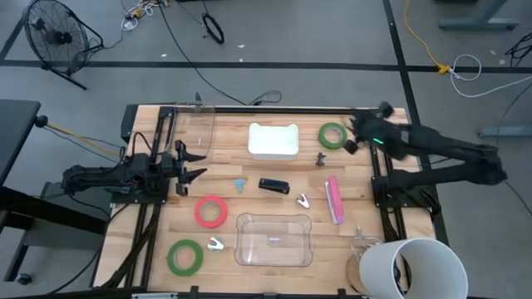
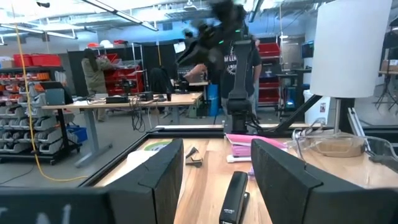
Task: Pick and place Stapler, Stapler remover, tape
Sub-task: Put the top green tape into the bottom transparent bin
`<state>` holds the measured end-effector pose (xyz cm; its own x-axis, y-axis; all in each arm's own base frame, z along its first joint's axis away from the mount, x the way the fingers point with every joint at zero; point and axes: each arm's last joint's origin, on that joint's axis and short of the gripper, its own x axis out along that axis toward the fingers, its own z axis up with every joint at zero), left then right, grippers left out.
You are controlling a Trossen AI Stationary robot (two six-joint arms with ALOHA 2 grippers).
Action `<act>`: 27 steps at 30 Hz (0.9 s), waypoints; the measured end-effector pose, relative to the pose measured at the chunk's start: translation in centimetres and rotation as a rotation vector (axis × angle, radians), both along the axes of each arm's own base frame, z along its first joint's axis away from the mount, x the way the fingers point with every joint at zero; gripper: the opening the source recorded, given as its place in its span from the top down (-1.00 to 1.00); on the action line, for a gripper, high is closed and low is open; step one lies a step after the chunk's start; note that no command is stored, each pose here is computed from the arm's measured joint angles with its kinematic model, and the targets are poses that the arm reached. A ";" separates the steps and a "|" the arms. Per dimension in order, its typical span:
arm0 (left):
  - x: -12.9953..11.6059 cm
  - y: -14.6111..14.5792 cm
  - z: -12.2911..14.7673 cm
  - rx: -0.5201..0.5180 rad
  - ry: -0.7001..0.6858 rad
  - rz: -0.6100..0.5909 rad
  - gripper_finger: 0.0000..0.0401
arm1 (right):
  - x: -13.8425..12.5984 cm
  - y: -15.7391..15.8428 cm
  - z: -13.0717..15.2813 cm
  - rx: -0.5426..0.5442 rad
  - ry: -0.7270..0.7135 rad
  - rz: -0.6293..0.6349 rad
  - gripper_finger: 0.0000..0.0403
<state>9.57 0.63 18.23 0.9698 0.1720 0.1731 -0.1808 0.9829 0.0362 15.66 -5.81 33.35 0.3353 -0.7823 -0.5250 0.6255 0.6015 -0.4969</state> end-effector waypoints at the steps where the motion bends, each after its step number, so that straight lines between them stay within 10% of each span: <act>1: 0.0 0.0 0.0 -0.001 0.002 0.000 0.04 | 0.9 -1.1 -0.6 0.040 0.043 -0.011 0.68; 16: 0.0 0.0 0.0 -0.033 -0.003 -0.006 0.04 | 8.4 -10.6 -12.4 0.541 0.213 -0.062 0.68; 27: 0.0 0.0 0.0 -0.034 -0.002 -0.006 0.04 | 9.2 -11.7 -15.8 0.606 0.277 -0.121 0.51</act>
